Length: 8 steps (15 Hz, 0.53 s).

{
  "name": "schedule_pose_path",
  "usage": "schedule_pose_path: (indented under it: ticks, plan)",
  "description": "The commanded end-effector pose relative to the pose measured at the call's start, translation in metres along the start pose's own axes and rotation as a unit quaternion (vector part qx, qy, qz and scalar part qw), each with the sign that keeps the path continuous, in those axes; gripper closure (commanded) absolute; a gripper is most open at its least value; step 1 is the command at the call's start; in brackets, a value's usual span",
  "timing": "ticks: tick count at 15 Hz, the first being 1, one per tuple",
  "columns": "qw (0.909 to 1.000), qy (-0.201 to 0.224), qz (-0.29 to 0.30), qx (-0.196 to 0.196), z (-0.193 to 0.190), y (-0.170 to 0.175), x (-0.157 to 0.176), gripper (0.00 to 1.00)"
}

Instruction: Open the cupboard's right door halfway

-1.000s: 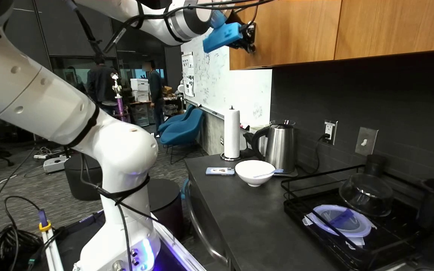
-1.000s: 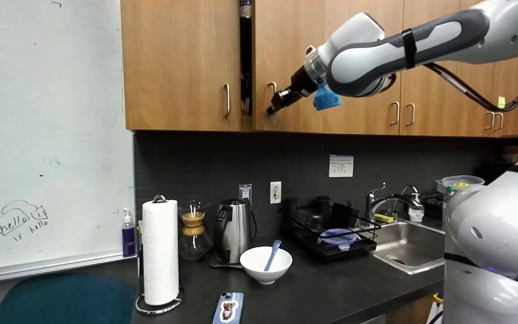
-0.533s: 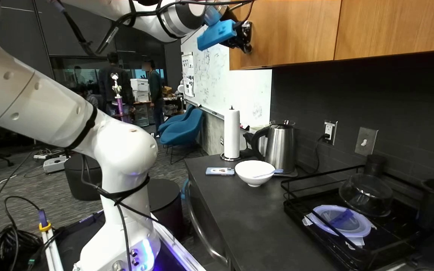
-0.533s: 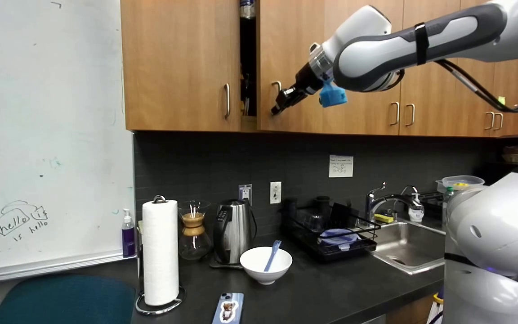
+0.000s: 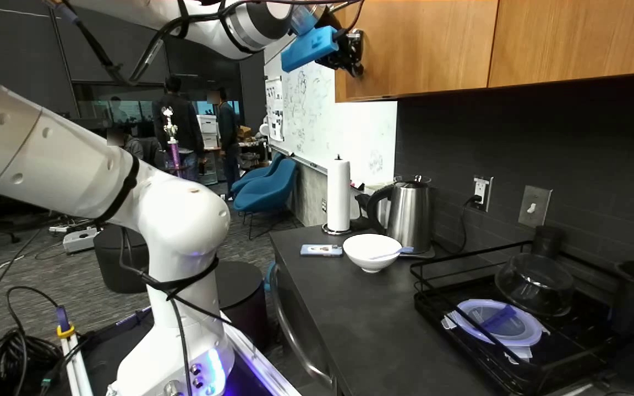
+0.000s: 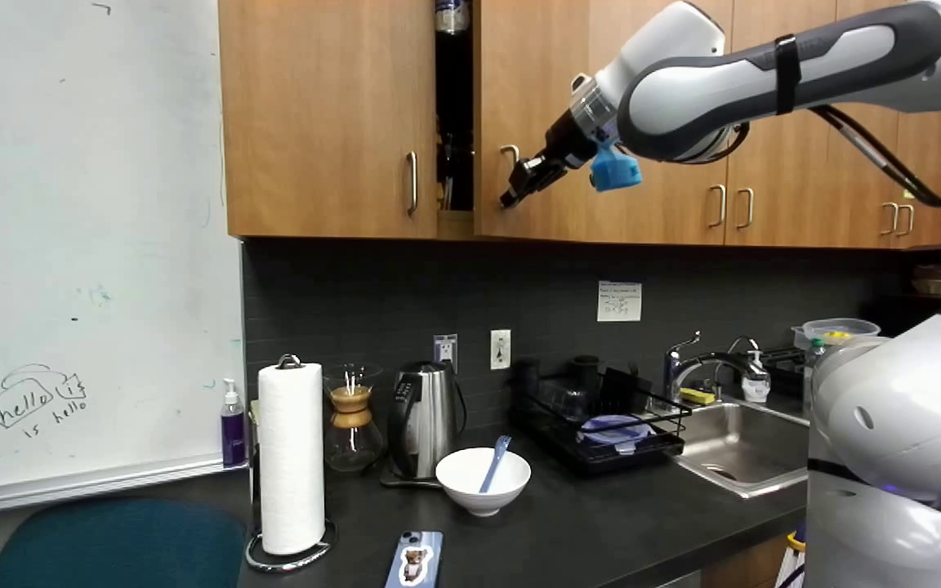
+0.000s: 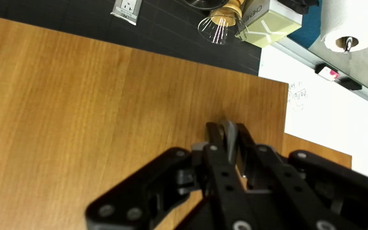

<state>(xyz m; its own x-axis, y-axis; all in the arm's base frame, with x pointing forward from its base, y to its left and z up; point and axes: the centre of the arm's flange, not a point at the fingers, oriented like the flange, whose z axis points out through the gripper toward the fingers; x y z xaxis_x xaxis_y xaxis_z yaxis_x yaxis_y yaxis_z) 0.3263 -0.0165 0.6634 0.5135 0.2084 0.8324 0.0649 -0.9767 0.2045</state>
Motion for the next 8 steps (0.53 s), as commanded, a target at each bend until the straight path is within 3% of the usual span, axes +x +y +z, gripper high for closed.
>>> schedule_pose_path:
  ticks: [1, 8]
  plan:
    - [0.9973, -0.015, -0.072, -0.003, -0.026, -0.039, -0.019, 0.96]
    - [0.998, -0.011, -0.062, -0.01, -0.05, -0.047, -0.037, 0.96]
